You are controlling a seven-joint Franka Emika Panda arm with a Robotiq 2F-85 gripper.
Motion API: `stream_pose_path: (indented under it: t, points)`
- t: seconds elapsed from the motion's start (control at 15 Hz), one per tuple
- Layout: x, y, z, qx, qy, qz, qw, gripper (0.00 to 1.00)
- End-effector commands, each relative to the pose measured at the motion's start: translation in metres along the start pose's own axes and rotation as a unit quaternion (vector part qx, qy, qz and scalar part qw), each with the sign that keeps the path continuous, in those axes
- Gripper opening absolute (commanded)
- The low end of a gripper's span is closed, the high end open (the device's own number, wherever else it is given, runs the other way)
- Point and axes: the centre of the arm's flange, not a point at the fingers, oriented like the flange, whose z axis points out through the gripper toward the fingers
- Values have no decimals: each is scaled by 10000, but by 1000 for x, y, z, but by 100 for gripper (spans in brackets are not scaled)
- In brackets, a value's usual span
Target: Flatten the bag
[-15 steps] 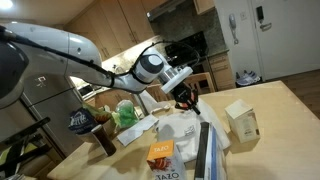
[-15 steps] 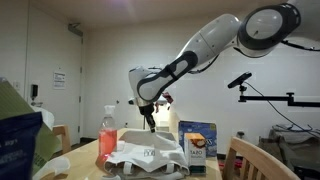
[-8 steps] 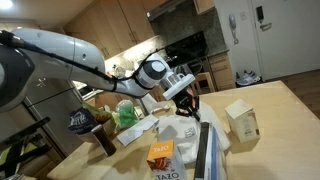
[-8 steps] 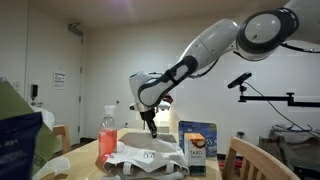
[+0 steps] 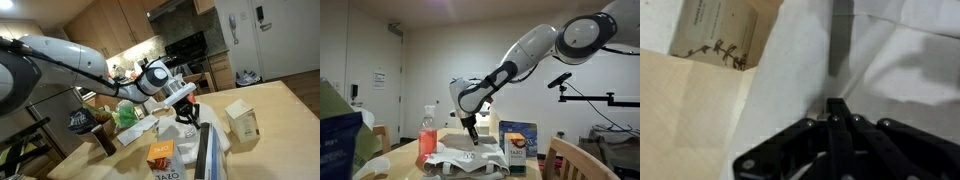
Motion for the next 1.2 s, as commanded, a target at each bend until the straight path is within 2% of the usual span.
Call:
stream_pose_path:
  t: [0.0, 0.33, 0.67, 0.93, 1.13]
  points:
    - [3, -7, 17, 262, -26, 16, 9997, 0]
    - [12, -19, 36, 477, -38, -61, 9988, 0]
    - [11, -15, 34, 458, -19, -31, 9989, 0]
    - [-3, 0, -5, 104, 117, 111, 9998, 0]
    - [-18, 15, -64, -457, 180, 149, 9987, 0]
